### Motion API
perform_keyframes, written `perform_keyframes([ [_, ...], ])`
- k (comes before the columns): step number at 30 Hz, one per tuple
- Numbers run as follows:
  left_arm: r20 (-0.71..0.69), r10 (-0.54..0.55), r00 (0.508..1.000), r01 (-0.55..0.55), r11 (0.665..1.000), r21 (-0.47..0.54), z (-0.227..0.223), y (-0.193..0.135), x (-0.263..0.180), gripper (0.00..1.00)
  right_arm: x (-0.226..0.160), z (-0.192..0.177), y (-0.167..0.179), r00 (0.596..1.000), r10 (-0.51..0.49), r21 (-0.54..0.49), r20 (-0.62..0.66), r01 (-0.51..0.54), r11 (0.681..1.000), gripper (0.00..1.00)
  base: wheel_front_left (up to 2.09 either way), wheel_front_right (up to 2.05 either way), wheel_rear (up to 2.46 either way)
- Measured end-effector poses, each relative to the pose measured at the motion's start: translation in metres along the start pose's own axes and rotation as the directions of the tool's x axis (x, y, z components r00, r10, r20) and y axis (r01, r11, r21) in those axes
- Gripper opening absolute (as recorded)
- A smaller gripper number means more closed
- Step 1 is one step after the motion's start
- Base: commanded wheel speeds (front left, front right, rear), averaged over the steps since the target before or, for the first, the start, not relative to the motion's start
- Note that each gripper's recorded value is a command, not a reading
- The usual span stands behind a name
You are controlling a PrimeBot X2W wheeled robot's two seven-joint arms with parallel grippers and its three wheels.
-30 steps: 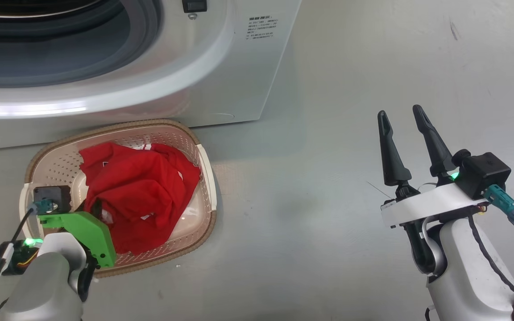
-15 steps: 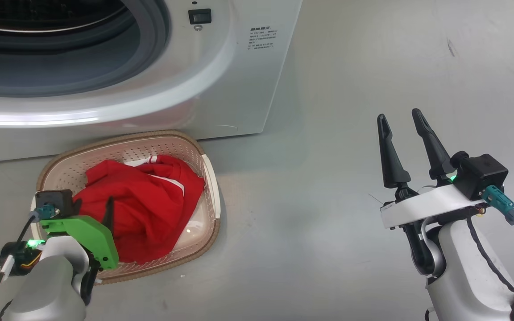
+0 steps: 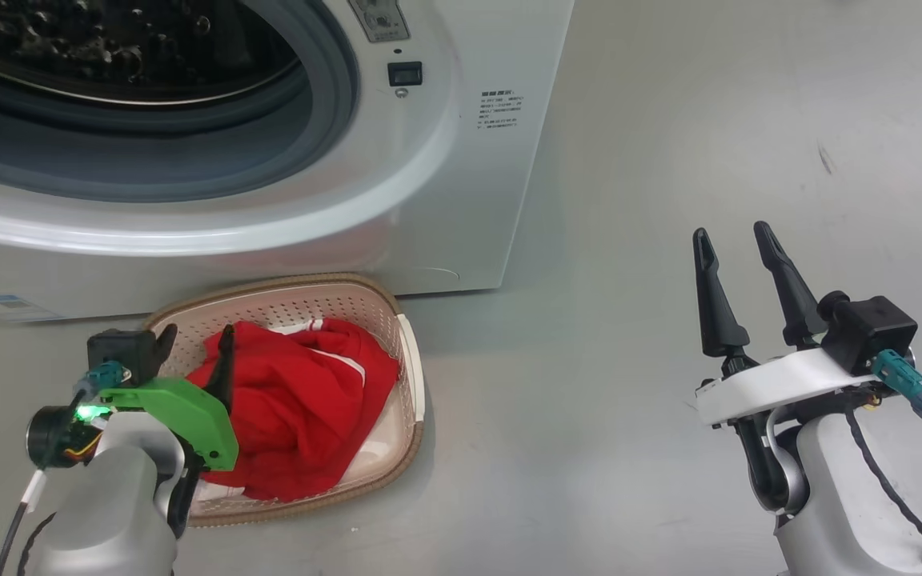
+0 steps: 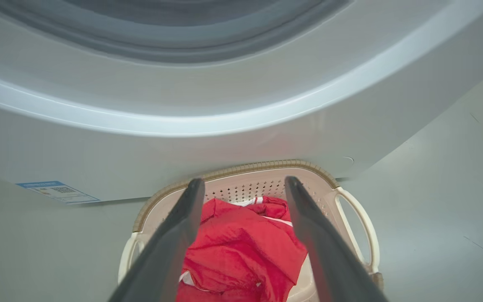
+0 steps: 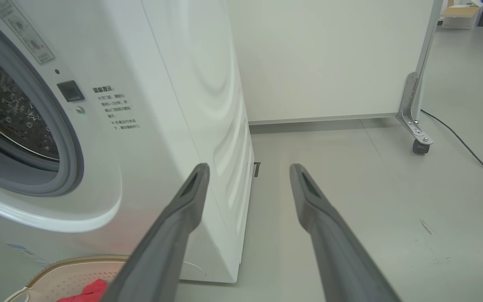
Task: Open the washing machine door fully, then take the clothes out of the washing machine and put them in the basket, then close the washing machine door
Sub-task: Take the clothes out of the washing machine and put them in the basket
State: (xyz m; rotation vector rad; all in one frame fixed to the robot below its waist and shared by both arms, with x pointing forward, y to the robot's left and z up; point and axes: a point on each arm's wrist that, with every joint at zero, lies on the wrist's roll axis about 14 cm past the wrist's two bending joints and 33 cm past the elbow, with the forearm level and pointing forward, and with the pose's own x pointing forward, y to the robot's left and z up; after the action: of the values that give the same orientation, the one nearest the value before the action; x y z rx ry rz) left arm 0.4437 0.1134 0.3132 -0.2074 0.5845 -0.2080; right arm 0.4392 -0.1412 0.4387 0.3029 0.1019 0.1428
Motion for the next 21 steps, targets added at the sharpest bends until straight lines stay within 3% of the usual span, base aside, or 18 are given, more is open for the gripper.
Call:
perform_keyframes([
  [9,0.164,-0.002,0.986,0.000,1.000,0.014,0.052,-0.002,-0.018,1.00,-0.005,0.013,0.018,0.998,0.045,0.001,0.032,-0.045,0.999,1.00,0.00,0.00,0.00],
  [21,0.373,-0.015,0.928,0.011,1.000,0.015,0.112,-0.009,-0.062,1.00,-0.025,0.020,0.040,0.994,0.099,0.001,0.044,-0.099,0.995,1.00,0.00,0.00,0.00],
])
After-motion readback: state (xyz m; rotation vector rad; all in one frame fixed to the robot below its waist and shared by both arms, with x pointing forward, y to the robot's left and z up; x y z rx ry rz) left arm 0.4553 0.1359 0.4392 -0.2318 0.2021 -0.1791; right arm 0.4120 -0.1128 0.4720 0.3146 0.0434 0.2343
